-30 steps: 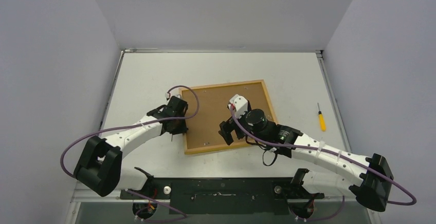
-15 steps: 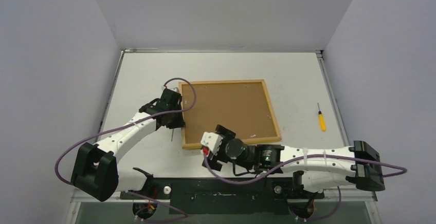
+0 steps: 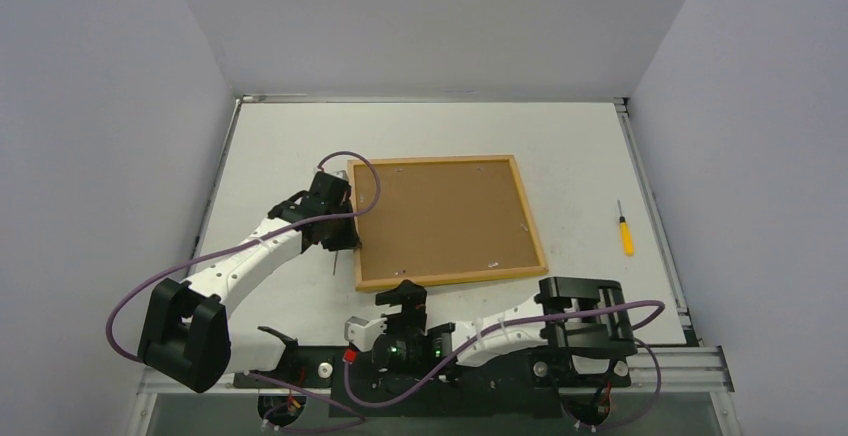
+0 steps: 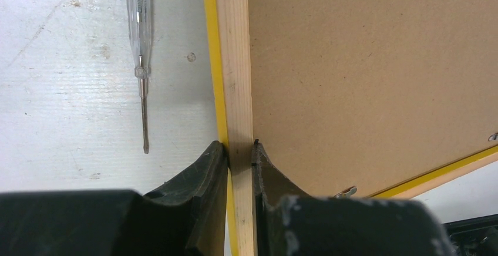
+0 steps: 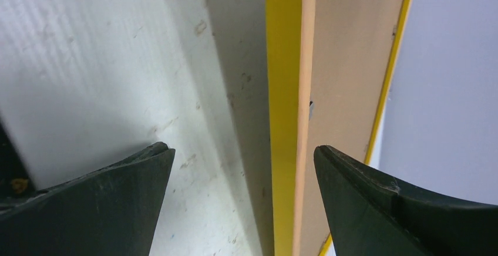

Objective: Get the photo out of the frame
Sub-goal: Turn over the photo frame at the center of the board.

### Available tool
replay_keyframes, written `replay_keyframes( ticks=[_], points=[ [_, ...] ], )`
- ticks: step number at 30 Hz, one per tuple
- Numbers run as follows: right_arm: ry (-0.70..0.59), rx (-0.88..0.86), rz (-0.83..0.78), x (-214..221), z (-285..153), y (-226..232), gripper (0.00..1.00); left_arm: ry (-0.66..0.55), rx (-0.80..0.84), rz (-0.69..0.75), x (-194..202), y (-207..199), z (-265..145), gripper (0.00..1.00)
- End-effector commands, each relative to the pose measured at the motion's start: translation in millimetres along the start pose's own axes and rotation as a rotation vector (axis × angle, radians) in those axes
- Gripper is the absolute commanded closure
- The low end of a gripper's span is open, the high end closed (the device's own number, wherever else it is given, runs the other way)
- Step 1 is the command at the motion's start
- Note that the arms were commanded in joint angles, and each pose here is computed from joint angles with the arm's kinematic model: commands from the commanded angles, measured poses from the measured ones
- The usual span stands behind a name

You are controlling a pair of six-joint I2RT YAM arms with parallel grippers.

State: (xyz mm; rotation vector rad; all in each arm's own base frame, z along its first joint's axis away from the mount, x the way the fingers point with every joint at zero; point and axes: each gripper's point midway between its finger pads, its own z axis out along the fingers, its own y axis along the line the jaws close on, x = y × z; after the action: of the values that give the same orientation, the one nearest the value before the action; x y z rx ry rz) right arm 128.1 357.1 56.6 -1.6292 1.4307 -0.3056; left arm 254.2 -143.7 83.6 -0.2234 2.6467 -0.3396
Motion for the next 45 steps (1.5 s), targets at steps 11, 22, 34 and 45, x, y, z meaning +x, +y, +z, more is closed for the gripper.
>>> replay_keyframes(
  ticks=[11, 22, 34, 45],
  points=[
    [0.113, 0.331, -0.027, -0.5, 29.5, -38.8, 0.1, -0.083, 0.154, -0.006, -25.7, -31.4, -16.1, 1.0],
    [0.151, 0.371, -0.059, -1.5, 41.4, -46.7, 0.58, -0.072, 0.175, -0.006, -20.7, -32.5, -17.2, 1.0],
    [0.116, 0.412, -0.027, -10.5, 30.0, -60.9, 0.95, -0.126, 0.221, -0.034, -26.9, -33.5, -32.5, 0.96],
    [0.041, 0.433, 0.094, -22.0, 2.5, -91.8, 0.95, -0.271, 0.275, -0.092, -46.1, -24.7, -65.9, 0.62]
  ],
)
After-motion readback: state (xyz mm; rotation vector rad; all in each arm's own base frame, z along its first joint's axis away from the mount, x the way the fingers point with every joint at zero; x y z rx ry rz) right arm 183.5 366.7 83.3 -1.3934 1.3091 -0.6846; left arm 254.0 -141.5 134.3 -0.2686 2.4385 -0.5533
